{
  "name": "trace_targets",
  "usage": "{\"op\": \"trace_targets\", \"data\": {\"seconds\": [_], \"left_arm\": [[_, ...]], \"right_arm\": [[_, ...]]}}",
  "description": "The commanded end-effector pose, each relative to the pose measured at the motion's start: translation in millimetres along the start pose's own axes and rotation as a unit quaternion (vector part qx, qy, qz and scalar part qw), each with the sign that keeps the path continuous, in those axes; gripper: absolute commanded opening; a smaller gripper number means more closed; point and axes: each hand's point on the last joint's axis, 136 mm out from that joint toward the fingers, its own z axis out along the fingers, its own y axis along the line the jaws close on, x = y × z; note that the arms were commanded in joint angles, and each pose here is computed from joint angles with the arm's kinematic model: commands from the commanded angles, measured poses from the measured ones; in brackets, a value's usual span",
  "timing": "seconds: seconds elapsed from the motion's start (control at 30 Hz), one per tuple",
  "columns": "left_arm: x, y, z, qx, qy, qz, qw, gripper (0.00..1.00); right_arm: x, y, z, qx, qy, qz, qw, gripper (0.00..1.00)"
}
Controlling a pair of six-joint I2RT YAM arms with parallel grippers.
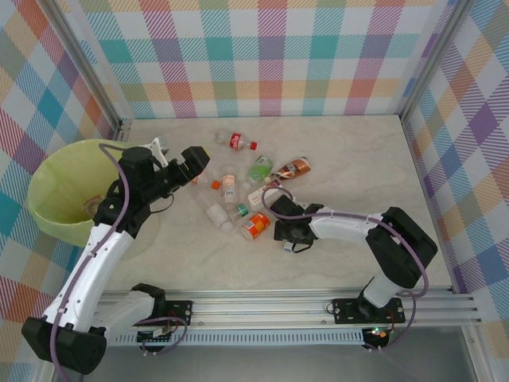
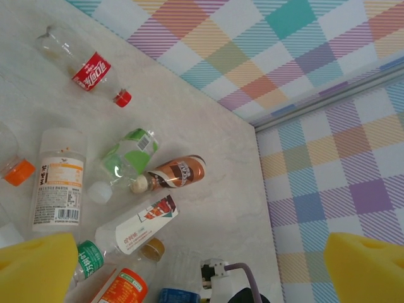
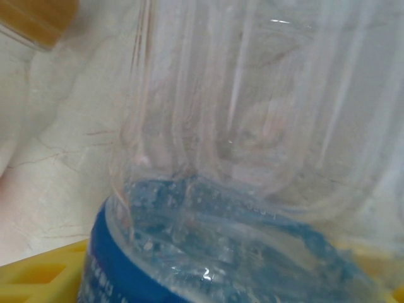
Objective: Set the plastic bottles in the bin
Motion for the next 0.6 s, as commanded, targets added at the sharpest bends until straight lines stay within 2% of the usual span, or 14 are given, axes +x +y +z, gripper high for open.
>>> {"op": "trace_targets", "data": {"seconds": [0.0,0.1,0.27,0.47,0.57], "left_arm": [[0.8,-17.2,7.7,0.010,0.004,0.026,1.000,1.00],[12.8,-16.7,17.0,-0.015,0.027,0.044,0.999,1.00],[28.1,-13.2,32.5,-0.054,0.055,0.073,0.994,1.00],[49.1,-6.9,56.8,-0.069,0.083,0.091,0.990,1.00],[60.0,-5.3,67.3,-0.069,0.116,0.090,0.987,1.00]], "right_arm": [[-7.8,-9.8,-0.2,0.016,-0.033,-0.052,0.998,0.69],[-5.7,-13.8,1.3,0.019,-0.036,-0.066,0.997,0.65],[-4.9,-6.3,0.9,-0.014,-0.047,-0.085,0.995,0.56],[-22.5,13.0,-21.5,-0.075,-0.097,-0.087,0.989,0.50],[-32.4,27.2,-39.6,-0.118,-0.125,-0.094,0.981,0.48]]}}
